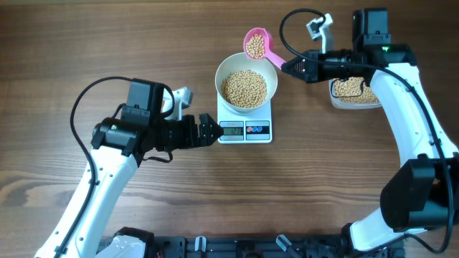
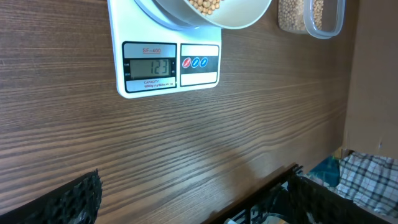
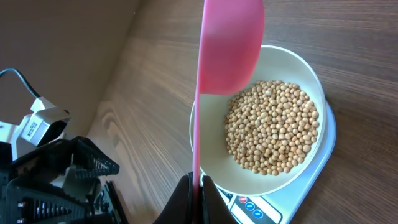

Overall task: Scoop item into bowl and weigh 150g on scale
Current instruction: 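Swing the left gripper toward the scale display to read it, then tilt the scoop with the right gripper to trickle soybeans into bowl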

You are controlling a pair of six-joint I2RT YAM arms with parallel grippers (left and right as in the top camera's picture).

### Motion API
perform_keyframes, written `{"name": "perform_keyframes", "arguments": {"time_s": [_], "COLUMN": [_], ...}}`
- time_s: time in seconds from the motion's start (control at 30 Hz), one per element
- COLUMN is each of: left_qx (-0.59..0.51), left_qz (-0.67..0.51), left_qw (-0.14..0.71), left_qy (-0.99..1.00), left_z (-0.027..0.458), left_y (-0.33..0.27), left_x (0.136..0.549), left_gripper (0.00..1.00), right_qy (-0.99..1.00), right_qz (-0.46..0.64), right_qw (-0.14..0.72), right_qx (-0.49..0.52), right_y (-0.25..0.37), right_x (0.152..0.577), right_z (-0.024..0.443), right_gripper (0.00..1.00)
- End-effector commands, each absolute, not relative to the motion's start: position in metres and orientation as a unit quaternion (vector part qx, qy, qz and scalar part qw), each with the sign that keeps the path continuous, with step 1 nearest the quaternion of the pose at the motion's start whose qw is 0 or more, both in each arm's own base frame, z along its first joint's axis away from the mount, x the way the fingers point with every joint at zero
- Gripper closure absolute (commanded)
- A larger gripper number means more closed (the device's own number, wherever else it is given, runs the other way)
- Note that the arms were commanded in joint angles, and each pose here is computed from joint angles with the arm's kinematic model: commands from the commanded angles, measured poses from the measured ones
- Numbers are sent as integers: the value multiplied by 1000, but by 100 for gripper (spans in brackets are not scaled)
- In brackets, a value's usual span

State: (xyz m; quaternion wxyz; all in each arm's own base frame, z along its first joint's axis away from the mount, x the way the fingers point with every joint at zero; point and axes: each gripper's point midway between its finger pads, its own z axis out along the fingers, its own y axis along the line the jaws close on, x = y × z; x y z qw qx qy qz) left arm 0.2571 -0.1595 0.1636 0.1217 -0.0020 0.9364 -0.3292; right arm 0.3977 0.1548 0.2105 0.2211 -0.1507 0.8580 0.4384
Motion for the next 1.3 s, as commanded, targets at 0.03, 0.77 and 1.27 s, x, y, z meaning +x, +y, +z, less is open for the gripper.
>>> {"name": "perform_keyframes", "arguments": {"time_s": [0.03, 0.77, 1.27], "left_qx": [1, -7, -7], "left_qz": [-307, -276, -276], "left_qw": [131, 145, 145], "left_qy": [943, 950, 950], "left_z": [159, 154, 154], "left_y": [-153, -143, -143], "left_x": [261, 267, 267], "left_gripper": [0, 0, 0], "right_qy": [844, 844, 866], "right_qz": [448, 444, 398], "right_qw": [245, 250, 229], "right_qx": [-166, -168, -200], "right_y": [157, 157, 147], "right_x": [398, 400, 385], "right_z": [234, 233, 212], "right_gripper": [96, 96, 96]}}
